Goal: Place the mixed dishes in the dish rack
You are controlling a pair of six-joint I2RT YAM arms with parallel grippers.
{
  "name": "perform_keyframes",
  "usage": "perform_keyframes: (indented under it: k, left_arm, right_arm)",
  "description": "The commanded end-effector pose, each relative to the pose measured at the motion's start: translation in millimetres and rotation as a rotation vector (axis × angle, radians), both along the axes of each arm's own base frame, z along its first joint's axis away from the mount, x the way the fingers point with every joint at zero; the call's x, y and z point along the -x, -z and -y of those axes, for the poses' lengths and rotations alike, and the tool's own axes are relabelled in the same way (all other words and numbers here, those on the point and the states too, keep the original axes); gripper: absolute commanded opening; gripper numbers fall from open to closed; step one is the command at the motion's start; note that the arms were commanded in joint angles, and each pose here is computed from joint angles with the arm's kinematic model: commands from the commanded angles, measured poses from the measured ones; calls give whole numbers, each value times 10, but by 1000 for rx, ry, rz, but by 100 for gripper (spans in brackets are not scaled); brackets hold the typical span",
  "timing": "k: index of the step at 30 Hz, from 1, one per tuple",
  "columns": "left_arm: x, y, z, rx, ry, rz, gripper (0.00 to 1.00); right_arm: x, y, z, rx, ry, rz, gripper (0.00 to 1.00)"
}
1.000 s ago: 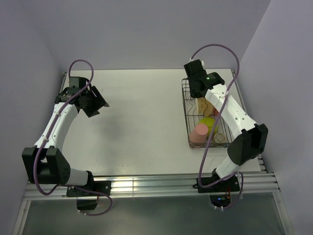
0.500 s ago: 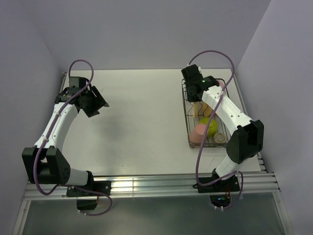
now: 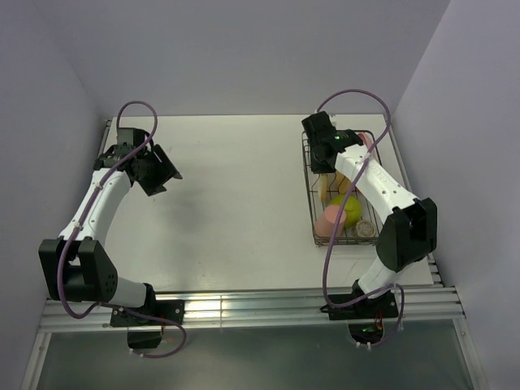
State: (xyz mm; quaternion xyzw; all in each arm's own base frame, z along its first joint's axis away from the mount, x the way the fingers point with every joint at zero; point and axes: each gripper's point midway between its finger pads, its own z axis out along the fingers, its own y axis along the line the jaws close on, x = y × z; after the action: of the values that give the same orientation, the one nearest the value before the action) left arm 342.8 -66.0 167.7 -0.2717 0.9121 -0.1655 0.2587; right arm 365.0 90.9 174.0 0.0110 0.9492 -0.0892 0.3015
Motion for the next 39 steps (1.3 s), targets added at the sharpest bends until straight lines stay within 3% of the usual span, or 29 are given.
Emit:
perform_keyframes:
  k: [1,6,9,26,34,37,39]
  left_arm:
    - [-28,-9,8,-3,17,21,67]
    - [-39,21,17,1,20,14,67]
    - [-49,13,19,1,22,17,67]
    - [35,68,68,21,45,15,67]
    - [30,-3,255,34,95,36,70]
    - [42,-1,385,44,126,35,70]
    - [44,2,457,51,141,36,71]
  right_arm:
    - [-174,-189,12,-41,36,113,32]
    - [-153,-180,82,-39,59,110,57]
    - [-146,-207,112,-34,65,118,64]
    - [128,-846,285,-49,105,235,71]
    - [402,-1022,203,-159,57,261,73]
    - [520,-990,160,-203,50,248,78]
    - [605,-961,137,-235,49,246,94]
